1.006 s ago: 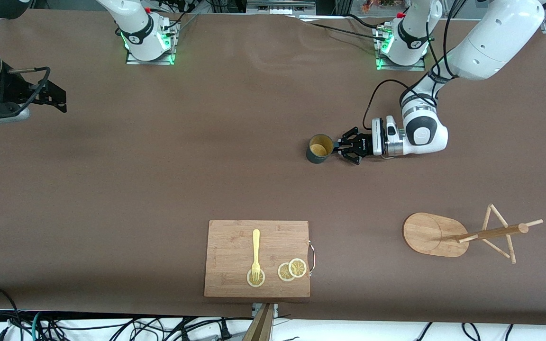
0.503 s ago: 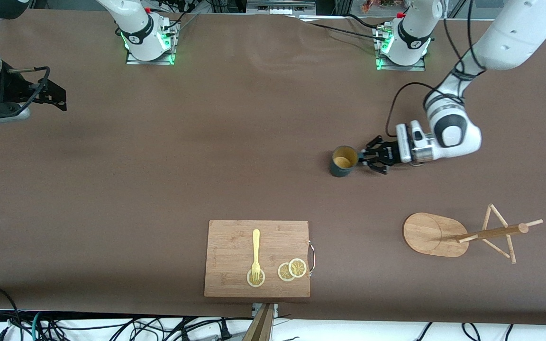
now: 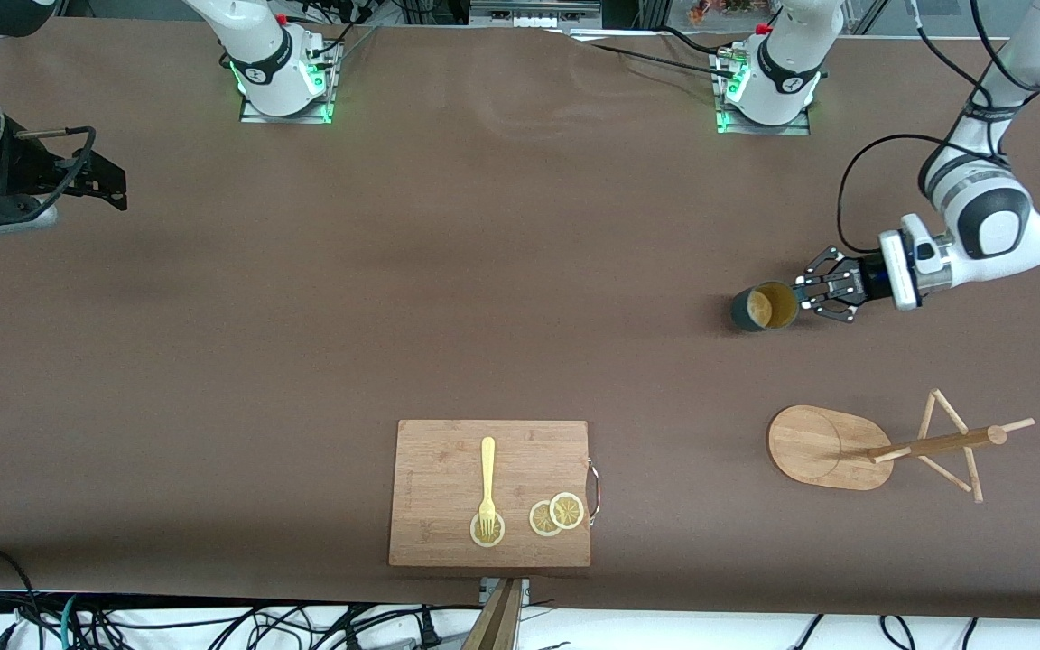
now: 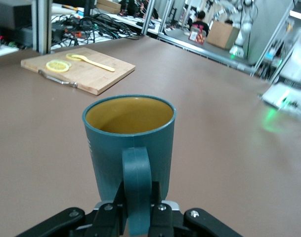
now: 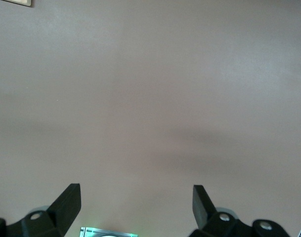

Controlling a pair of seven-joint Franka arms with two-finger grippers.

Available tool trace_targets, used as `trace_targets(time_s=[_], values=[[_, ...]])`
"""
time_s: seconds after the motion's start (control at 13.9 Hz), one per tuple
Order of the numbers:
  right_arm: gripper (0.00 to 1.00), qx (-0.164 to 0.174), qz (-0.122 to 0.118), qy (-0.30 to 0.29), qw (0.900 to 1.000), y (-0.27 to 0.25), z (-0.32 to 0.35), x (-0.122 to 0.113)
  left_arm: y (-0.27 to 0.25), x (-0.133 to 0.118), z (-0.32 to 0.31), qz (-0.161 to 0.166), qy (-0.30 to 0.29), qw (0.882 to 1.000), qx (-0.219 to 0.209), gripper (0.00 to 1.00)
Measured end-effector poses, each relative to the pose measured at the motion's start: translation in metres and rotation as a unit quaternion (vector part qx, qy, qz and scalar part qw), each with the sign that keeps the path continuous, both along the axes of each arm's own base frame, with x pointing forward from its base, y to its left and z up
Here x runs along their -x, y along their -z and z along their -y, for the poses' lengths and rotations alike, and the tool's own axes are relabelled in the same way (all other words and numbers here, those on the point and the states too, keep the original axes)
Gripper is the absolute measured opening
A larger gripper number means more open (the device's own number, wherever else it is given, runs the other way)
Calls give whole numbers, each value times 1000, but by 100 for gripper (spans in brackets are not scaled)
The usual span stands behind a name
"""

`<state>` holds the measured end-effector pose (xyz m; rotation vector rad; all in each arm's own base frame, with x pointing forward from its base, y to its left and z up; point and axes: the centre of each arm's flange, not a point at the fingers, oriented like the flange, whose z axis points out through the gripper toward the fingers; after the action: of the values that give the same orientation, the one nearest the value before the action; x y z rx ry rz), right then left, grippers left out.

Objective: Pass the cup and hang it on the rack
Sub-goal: 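Lift the mug by its handle with the left gripper toward the rack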

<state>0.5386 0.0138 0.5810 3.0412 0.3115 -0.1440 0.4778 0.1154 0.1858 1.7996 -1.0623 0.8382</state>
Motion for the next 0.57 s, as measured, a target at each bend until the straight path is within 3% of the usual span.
trace_targets(time_s=[0.29, 0.57], values=[[100, 0, -3, 1, 1000, 1, 0, 1, -14, 12, -12, -105, -29, 992, 62, 21], [100, 0, -5, 1, 1000, 1, 1, 1, -43, 5, -19, -224, -36, 965, 131, 21]])
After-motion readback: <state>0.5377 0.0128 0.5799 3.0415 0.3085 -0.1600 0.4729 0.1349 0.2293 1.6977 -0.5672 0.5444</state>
